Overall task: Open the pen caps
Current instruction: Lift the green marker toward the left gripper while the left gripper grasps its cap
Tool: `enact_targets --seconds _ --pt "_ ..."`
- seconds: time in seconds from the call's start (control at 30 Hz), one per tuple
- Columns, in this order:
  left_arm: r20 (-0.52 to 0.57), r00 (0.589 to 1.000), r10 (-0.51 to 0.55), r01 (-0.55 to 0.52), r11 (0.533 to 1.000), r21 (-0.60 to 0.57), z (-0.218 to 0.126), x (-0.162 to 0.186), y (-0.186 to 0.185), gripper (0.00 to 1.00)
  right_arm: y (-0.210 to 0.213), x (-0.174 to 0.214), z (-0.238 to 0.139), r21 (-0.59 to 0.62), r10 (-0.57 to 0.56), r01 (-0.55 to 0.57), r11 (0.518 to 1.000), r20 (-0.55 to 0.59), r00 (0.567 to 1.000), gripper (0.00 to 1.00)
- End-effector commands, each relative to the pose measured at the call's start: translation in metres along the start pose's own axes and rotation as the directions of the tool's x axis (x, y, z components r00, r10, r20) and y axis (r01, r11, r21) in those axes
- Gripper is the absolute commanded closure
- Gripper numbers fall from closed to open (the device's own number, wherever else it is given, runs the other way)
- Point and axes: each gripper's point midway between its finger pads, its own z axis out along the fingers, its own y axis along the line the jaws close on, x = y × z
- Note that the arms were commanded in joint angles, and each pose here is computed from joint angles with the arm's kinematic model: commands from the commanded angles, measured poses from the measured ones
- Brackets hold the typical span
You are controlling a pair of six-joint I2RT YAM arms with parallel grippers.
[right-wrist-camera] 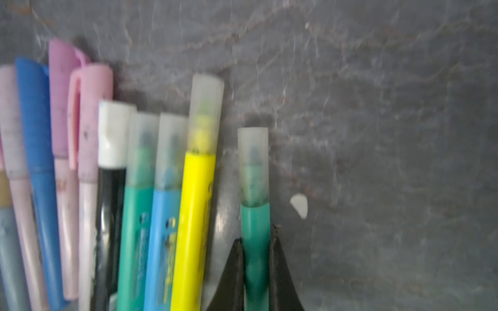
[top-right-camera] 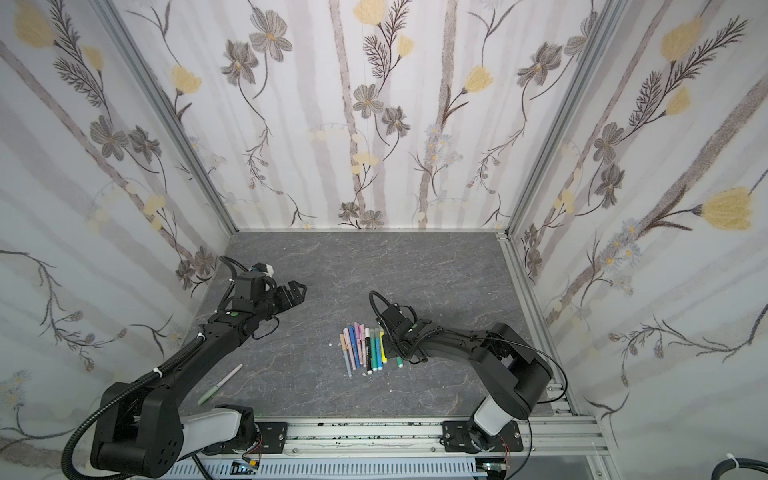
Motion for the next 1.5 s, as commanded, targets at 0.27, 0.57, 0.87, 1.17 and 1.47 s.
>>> enact_targets --seconds 0.27,0.57,0.87,1.17,1.47 --pt "-0.151 0.969 0.198 -0.075 0.81 0.582 -0.031 0.041 -0.162 0.03 -0.021 -0.051 -0.077 -0.202 -0.04 0.094 0.975 0.254 0.966 0.99" --pt "-0.225 0.934 0.276 -0.027 0.686 0.727 -0.029 0.089 -0.228 0.14 0.004 -0.082 -0.125 -0.293 -0.058 0.21 0.933 0.454 0.889 0.98" --pt "-0.252 0.927 0.277 0.015 0.644 0.765 -0.011 0.103 -0.258 0.36 0.018 -0.098 -0.142 -0.365 -0.006 0.216 0.906 0.499 0.867 0.98" --pt "-0.251 0.927 0.277 -0.005 0.68 0.733 0.01 0.101 -0.269 0.52 0.022 -0.101 -0.144 -0.387 0.005 0.219 0.896 0.501 0.865 0.98" --pt "-0.258 0.926 0.277 -0.01 0.699 0.715 0.019 0.106 -0.266 0.67 0.023 -0.101 -0.142 -0.392 0.008 0.216 0.894 0.495 0.869 0.98"
